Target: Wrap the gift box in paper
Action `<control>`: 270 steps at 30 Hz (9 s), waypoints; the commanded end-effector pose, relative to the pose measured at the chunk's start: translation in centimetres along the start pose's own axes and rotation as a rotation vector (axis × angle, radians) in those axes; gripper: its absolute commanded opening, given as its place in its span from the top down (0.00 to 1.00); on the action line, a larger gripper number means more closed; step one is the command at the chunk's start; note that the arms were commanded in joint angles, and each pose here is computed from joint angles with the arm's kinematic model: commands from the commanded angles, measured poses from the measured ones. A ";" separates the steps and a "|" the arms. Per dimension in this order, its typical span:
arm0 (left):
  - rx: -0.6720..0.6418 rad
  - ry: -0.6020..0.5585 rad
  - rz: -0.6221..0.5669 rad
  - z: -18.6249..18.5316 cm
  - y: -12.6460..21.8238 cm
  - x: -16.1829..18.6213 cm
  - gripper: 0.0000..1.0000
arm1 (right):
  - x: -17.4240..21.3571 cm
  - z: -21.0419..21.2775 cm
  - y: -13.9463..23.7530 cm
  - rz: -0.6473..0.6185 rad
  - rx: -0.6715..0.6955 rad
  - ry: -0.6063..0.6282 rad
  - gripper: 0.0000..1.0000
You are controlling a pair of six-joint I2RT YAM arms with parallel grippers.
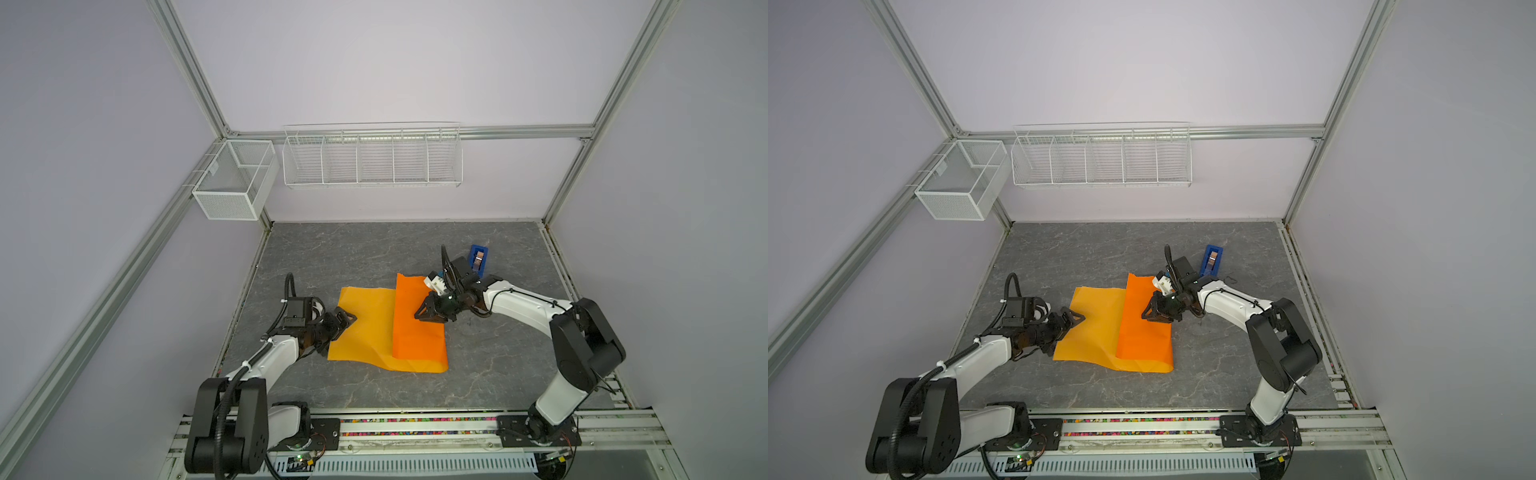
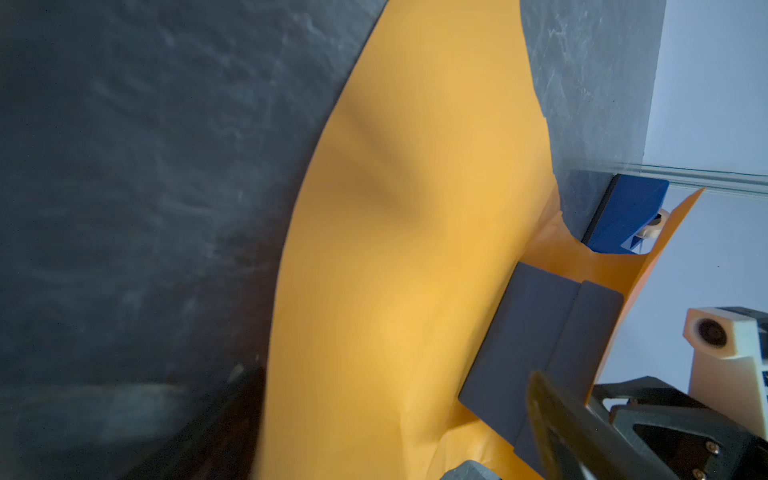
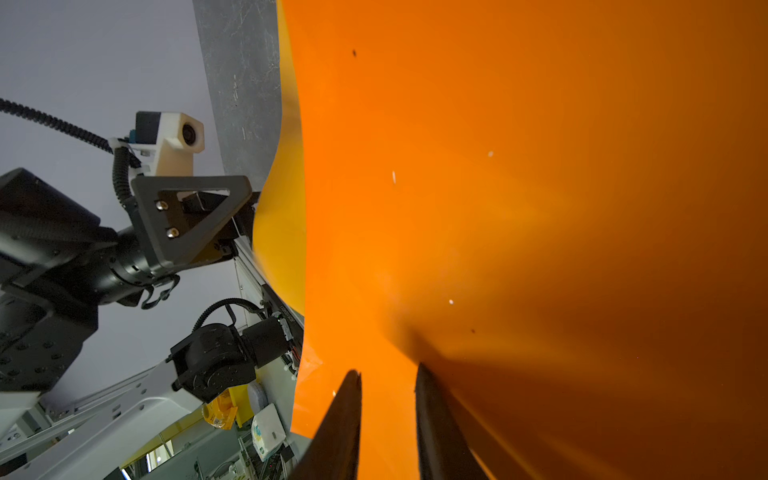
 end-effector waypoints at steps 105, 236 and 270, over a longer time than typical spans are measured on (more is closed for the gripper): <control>0.018 -0.350 0.221 -15.6 -7.7 9.4 0.99 | 1.8 -0.5 -1.4 0.059 0.066 -0.010 0.74; -0.076 -0.342 0.409 -16.4 -13.5 15.5 0.82 | 2.0 -3.8 7.5 -0.112 0.235 -0.047 0.65; -0.057 -0.323 0.379 -15.9 -12.2 14.9 0.83 | -0.2 -7.5 2.4 -0.056 0.069 -0.170 0.72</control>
Point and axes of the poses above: each gripper's point midway between its finger pads, its own y axis back along the fingers, its own z axis along the line the jaws close on, x = y × z, the point moved 8 cm from there along y, back along the fingers, and after that the axes turned 4 degrees about y, right-handed, at the moved point
